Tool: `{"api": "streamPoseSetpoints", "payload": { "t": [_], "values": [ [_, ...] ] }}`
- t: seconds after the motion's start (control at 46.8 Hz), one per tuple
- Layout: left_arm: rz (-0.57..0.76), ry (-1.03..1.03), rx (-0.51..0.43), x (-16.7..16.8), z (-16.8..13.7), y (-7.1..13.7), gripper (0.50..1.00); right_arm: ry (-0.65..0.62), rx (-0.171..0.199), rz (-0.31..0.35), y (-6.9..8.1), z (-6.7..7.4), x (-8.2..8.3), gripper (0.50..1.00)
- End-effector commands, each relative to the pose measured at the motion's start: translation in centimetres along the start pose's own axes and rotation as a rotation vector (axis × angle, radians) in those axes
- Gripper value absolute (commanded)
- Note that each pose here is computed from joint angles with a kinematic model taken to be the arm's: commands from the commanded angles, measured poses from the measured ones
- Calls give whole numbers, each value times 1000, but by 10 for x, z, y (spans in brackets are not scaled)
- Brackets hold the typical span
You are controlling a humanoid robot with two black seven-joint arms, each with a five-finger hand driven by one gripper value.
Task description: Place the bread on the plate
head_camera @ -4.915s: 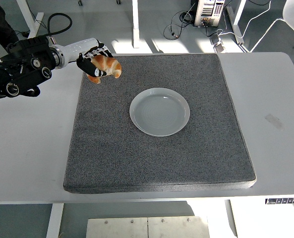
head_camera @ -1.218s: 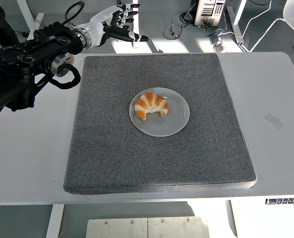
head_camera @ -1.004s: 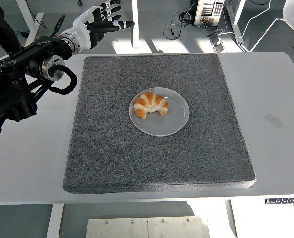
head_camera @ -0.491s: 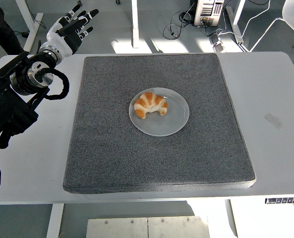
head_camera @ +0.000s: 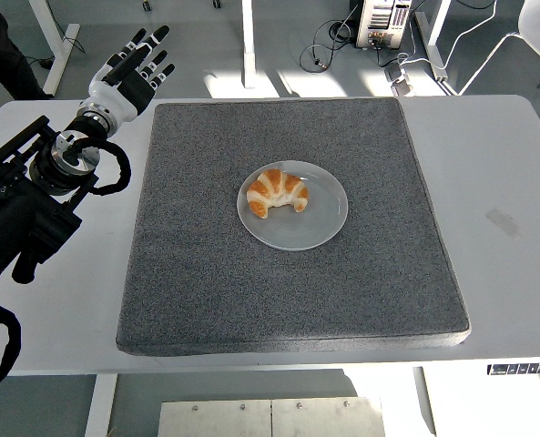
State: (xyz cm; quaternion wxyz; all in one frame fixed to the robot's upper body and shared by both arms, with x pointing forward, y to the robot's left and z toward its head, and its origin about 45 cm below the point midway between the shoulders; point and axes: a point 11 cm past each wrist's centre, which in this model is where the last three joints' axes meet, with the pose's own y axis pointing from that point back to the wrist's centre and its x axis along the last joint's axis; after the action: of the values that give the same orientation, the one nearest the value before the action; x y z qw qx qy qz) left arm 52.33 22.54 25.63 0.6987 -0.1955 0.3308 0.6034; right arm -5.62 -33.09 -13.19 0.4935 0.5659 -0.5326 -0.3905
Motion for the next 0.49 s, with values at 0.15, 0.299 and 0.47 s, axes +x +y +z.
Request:
{"api": "streamPoseSetpoints", "payload": {
  "t": [0.15, 0.299, 0.47],
  "values": [
    [-13, 19, 29, 1, -17, 0, 983, 0, 2, 1, 0, 0, 0, 1000],
    [-26, 22, 36, 3, -20, 1, 983, 0, 2, 1, 0, 0, 0, 1000],
    [-29, 24, 37, 3, -23, 1, 983, -1, 3, 3, 0, 0, 0, 1000]
  ]
}}
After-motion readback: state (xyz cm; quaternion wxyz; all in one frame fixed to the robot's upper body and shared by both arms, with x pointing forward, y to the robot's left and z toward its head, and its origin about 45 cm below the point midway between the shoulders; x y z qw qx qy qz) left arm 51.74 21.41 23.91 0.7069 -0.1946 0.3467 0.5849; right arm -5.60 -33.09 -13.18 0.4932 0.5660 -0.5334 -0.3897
